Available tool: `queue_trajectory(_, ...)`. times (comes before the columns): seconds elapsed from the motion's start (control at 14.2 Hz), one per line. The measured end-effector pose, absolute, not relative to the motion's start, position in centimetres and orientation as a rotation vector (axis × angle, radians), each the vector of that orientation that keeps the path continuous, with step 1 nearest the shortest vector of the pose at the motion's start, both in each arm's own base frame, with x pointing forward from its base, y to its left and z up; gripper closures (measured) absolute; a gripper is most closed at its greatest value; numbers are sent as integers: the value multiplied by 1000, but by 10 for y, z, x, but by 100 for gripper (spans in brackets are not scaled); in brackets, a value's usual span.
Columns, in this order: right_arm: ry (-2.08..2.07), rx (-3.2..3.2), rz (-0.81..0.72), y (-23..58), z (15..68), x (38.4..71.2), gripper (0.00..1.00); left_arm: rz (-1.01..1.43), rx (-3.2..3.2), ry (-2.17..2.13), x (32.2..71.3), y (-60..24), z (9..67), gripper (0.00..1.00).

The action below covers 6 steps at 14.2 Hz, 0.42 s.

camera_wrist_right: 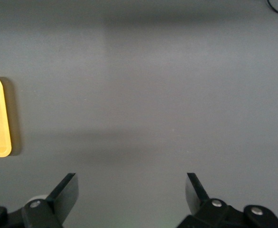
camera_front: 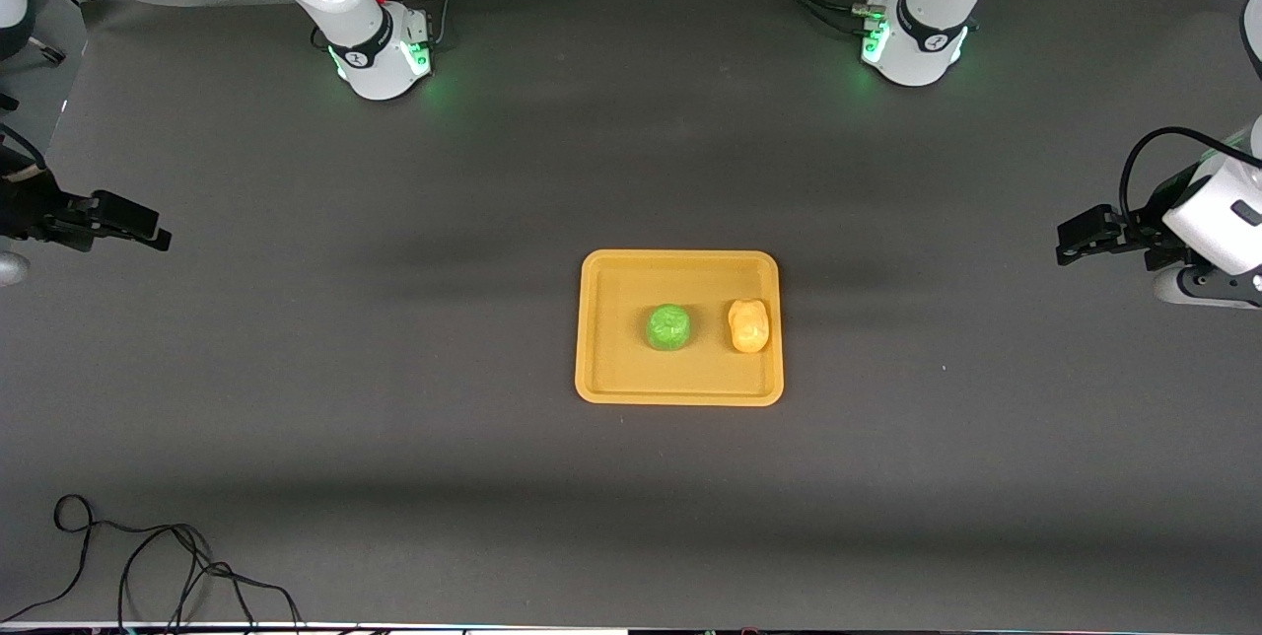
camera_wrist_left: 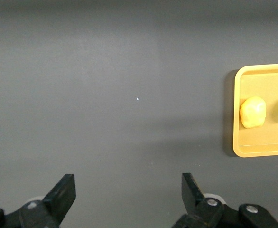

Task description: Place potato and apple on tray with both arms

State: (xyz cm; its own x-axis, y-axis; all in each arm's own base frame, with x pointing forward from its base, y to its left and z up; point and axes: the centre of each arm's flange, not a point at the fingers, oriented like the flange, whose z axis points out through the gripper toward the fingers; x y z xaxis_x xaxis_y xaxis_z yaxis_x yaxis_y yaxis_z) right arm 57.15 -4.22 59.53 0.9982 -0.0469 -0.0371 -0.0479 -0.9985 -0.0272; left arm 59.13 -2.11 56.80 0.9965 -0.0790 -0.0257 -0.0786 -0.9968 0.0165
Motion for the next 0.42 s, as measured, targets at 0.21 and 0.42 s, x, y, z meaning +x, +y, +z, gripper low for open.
queue_trajectory(0.21,61,-3126,60,-39,592,572,0,-55,3123,-124,591,-21,566,0)
queue_trajectory(0.42,55,-3127,63,-37,591,572,0,-61,3126,-118,591,-19,564,2)
